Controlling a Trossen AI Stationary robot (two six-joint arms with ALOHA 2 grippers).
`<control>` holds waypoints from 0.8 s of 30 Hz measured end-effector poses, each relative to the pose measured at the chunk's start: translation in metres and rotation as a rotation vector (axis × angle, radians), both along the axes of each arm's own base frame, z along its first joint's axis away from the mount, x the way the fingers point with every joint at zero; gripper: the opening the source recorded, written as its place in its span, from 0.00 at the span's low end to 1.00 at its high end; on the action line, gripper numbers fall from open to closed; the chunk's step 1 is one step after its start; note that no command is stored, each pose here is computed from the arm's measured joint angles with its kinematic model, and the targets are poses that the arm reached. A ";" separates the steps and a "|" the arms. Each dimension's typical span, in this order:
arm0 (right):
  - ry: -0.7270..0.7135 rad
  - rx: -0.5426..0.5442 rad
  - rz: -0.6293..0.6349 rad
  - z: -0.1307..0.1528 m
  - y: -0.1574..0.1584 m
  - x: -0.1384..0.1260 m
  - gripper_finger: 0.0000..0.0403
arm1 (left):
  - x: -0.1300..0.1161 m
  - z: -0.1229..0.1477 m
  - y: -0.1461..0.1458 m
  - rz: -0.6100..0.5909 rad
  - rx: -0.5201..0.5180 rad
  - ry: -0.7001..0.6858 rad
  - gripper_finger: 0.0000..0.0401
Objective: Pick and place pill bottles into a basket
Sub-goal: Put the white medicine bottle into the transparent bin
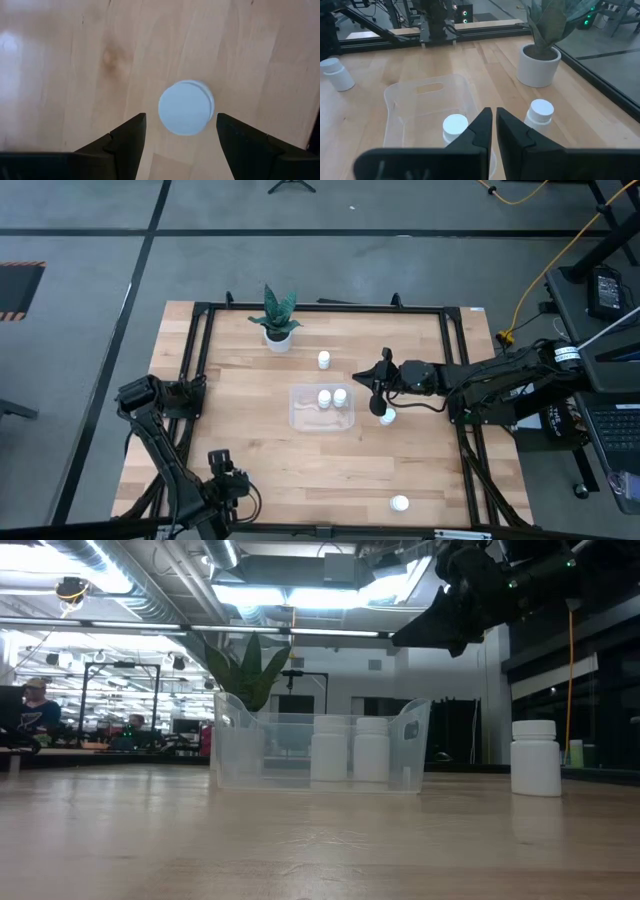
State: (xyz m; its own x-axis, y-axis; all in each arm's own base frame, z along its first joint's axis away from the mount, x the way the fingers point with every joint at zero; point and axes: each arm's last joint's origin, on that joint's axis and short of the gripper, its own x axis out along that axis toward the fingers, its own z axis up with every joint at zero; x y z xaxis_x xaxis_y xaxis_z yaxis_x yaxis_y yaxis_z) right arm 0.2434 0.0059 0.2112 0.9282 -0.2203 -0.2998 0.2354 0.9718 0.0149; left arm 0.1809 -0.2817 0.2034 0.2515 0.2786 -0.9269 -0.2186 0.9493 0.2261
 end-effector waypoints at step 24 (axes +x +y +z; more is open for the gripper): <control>0.004 0.026 0.010 -0.001 0.000 0.000 0.07 | 0.013 -0.001 0.006 -0.009 -0.036 0.050 0.59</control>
